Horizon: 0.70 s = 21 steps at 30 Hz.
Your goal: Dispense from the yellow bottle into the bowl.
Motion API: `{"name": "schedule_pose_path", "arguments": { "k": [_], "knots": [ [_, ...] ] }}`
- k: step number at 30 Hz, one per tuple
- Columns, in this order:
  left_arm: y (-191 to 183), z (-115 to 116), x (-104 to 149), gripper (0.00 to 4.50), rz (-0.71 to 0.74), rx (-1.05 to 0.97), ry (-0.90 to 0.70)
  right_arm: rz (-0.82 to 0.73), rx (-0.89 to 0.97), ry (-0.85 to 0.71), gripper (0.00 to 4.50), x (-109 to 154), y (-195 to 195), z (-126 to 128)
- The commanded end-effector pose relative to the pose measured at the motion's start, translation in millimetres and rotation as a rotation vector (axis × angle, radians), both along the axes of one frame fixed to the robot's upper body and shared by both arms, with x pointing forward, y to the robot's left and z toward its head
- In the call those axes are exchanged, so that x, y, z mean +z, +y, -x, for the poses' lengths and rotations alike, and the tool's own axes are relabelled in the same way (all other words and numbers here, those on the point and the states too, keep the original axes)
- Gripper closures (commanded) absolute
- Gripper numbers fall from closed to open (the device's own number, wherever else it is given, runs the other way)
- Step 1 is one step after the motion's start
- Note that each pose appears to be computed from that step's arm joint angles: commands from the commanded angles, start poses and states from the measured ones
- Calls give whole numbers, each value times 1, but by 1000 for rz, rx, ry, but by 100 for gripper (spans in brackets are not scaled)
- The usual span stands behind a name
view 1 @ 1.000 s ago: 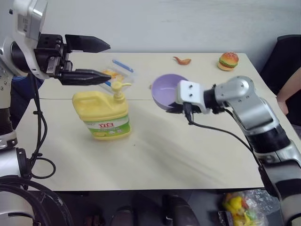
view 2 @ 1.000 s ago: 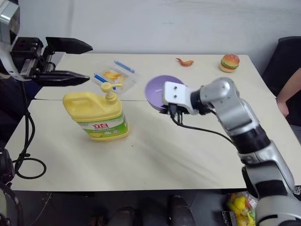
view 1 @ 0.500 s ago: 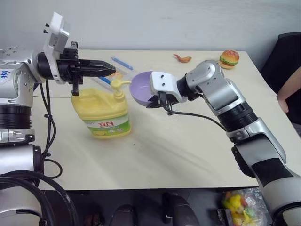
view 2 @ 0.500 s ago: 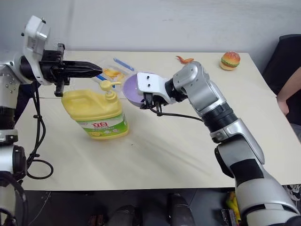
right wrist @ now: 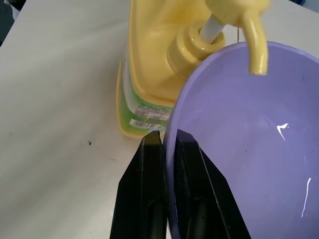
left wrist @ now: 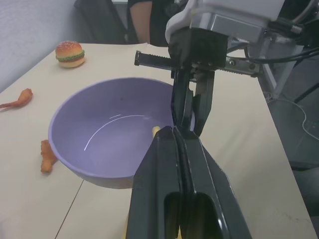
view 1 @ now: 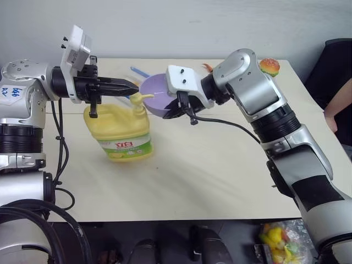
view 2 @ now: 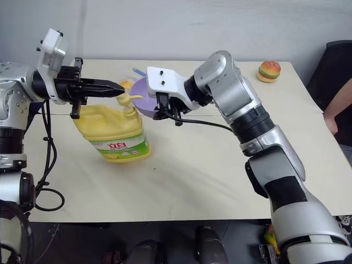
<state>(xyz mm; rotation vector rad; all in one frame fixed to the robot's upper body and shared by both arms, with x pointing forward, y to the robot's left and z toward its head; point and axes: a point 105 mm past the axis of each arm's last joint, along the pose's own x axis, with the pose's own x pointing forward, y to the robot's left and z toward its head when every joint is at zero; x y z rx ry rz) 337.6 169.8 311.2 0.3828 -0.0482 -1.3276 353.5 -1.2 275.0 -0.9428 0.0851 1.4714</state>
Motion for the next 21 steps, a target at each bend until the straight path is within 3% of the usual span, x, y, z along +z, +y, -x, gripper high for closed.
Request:
{"name": "schedule_pose_path", "arguments": {
  "k": [1, 12, 21],
  "knots": [
    [-2, 2, 0, 448, -32, 2, -33, -45, 24, -35, 450, 23, 0, 6],
    [-5, -15, -30, 448, -135, 69, -39, -42, 48, -24, 450, 27, 0, 13],
    [-2, -15, -30, 448, -134, 77, -21, -32, 56, -25, 450, 25, -1, 14]
  ]
}}
